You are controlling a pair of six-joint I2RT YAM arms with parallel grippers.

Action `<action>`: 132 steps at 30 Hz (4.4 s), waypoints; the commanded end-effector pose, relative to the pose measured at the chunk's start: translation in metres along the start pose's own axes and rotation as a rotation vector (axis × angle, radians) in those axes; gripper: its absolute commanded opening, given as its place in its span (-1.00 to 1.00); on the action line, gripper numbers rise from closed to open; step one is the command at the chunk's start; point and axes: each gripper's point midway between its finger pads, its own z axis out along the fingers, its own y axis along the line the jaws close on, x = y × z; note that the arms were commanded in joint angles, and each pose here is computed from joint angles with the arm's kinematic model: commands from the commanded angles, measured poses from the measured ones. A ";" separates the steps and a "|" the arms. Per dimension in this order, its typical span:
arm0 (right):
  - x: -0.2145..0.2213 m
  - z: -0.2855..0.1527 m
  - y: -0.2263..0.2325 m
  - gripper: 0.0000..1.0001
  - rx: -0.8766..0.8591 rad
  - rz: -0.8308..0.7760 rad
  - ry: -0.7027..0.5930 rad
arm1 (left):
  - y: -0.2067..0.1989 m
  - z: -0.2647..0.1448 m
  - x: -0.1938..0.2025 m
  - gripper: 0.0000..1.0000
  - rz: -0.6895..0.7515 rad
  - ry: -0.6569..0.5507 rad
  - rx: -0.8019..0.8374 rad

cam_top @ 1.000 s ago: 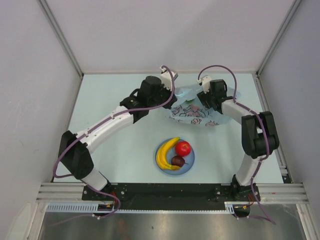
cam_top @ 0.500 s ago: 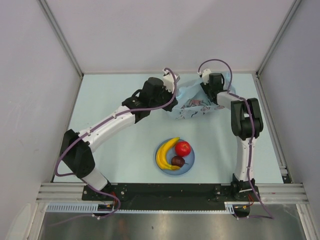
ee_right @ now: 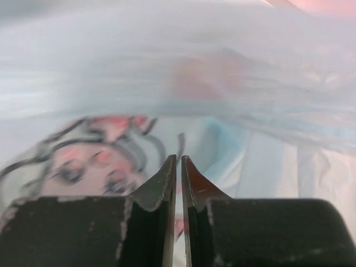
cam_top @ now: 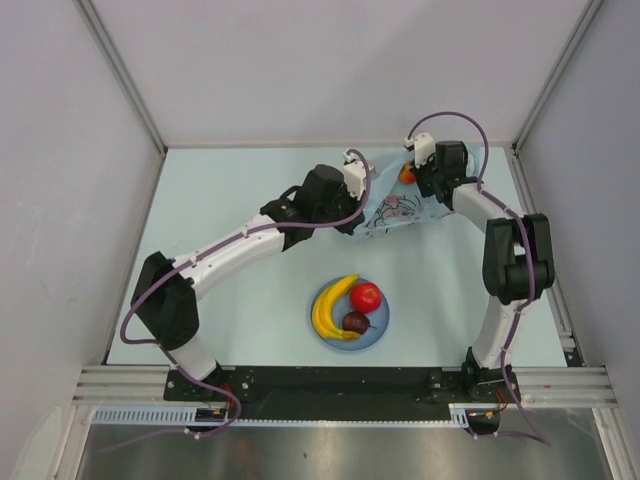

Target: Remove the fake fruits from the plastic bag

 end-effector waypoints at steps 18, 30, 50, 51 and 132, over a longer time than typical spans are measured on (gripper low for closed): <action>0.032 -0.114 0.110 -0.46 -0.223 0.113 0.100 | -0.022 -0.067 -0.052 -0.99 0.162 -0.167 0.070; 0.010 -0.037 0.064 0.79 0.023 0.040 0.046 | -0.010 -0.051 -0.038 -0.99 0.184 -0.134 0.021; -0.008 0.085 -0.041 0.49 0.255 0.158 -0.027 | -0.013 -0.032 -0.016 -0.99 0.224 -0.038 0.064; -0.018 0.089 -0.037 0.22 0.195 0.158 -0.057 | -0.014 -0.028 -0.015 -0.99 0.229 -0.028 0.063; 0.120 -0.238 0.300 -0.24 -0.912 -0.629 0.280 | 0.059 -0.128 -0.009 -0.99 0.102 -0.230 -0.059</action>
